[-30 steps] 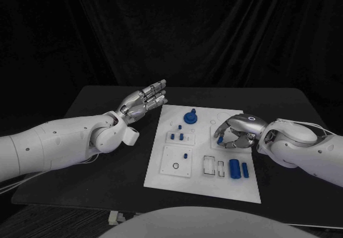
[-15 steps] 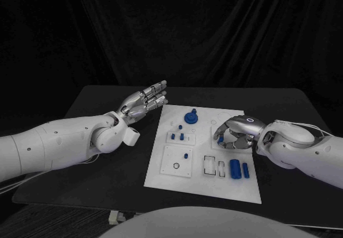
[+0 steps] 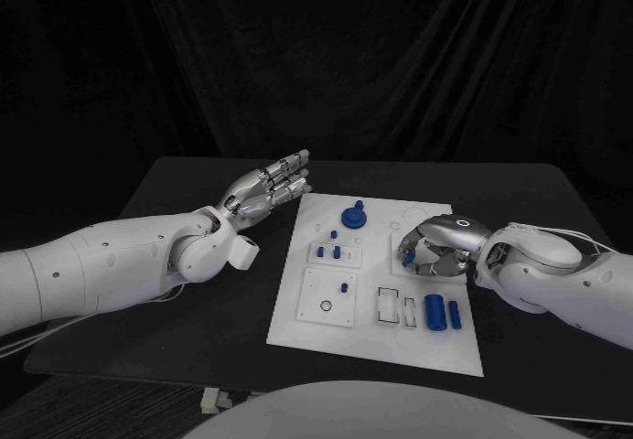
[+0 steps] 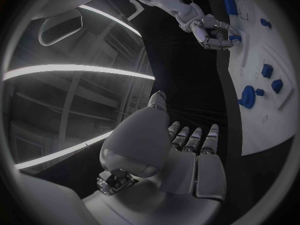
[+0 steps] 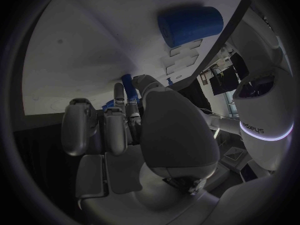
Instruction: Assemble the parts on the task board
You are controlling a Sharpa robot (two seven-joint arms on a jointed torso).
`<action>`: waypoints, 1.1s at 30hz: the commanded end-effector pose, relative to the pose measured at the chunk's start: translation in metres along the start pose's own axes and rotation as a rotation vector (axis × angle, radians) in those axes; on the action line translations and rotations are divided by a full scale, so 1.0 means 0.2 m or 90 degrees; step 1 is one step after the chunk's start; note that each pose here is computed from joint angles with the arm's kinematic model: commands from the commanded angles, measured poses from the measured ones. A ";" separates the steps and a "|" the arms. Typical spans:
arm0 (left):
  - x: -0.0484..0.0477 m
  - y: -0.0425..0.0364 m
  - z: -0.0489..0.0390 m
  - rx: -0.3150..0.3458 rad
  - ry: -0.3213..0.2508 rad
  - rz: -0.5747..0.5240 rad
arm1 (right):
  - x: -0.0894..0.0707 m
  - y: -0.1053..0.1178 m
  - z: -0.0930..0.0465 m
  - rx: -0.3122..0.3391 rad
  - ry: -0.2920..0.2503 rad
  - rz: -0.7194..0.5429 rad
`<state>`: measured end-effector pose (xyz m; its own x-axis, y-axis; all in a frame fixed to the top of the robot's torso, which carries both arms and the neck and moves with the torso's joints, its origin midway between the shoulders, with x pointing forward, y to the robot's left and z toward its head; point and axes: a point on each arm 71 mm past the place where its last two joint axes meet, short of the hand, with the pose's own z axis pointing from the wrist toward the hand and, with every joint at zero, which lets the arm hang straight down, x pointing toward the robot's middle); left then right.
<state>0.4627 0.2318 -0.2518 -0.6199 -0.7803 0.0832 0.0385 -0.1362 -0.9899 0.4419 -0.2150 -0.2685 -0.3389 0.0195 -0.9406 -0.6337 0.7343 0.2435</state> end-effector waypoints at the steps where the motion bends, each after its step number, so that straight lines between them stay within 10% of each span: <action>1: 0.009 -0.025 0.002 0.050 0.006 -0.008 | 0.01 0.00 -0.01 0.013 0.007 -0.006; 33: 0.018 -0.012 0.007 0.041 0.010 -0.012 | -0.01 0.00 -0.03 0.007 -0.020 -0.016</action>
<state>0.4624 0.2297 -0.2532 -0.6252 -0.7755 0.0881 0.0336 -0.1396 -0.9896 0.4383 -0.2168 -0.2663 -0.3209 0.0153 -0.9470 -0.6358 0.7376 0.2274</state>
